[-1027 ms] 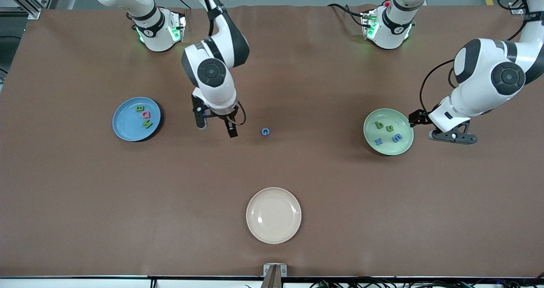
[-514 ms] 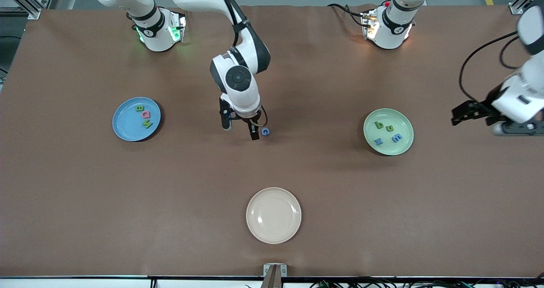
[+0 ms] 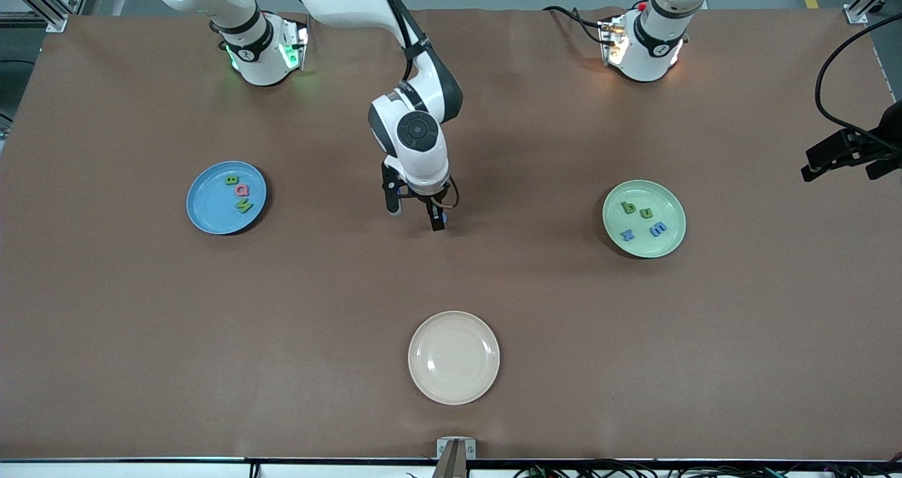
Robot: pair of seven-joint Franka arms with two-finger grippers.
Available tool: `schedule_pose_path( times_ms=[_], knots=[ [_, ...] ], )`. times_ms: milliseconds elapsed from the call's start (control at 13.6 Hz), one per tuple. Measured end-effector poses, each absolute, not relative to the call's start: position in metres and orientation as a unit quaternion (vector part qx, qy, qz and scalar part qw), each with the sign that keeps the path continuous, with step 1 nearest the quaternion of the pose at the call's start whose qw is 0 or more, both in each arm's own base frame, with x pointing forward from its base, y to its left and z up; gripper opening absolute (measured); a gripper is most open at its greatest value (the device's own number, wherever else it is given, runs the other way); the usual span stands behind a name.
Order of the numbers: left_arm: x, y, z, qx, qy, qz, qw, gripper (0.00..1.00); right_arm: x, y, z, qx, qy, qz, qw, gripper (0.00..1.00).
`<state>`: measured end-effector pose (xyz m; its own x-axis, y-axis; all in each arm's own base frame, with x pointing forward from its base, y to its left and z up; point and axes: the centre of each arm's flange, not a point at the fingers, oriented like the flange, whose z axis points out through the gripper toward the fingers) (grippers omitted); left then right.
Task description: Sort uppercase to blue plate, lowercase to green plate
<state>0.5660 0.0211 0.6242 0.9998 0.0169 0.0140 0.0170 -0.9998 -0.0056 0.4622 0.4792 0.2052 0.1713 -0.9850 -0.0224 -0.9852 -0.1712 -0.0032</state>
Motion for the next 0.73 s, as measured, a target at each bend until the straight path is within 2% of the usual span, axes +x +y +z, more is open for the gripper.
schedule_pose_path(
  times_ms=[367,514,587,660,734],
  knots=[
    [0.559,0.015,0.622,-1.000,-0.004,0.022,0.003,1.00,0.466,0.488,0.183,-0.769,0.639,-0.004,0.003,0.94],
    [0.559,0.013,0.622,-1.000,-0.001,0.024,0.003,1.00,0.466,0.489,0.182,-0.769,0.639,-0.005,0.004,0.78],
    [0.559,0.010,0.622,-1.000,0.001,0.024,0.003,1.00,0.467,0.489,0.182,-0.769,0.639,-0.005,0.004,0.77],
    [0.560,0.008,0.621,-1.000,0.003,0.025,0.004,1.00,0.466,0.489,0.182,-0.769,0.639,-0.005,0.004,0.68],
    [0.561,0.006,0.619,-1.000,0.004,0.026,0.005,1.00,0.466,0.489,0.182,-0.769,0.639,-0.005,0.003,0.68]
  ],
)
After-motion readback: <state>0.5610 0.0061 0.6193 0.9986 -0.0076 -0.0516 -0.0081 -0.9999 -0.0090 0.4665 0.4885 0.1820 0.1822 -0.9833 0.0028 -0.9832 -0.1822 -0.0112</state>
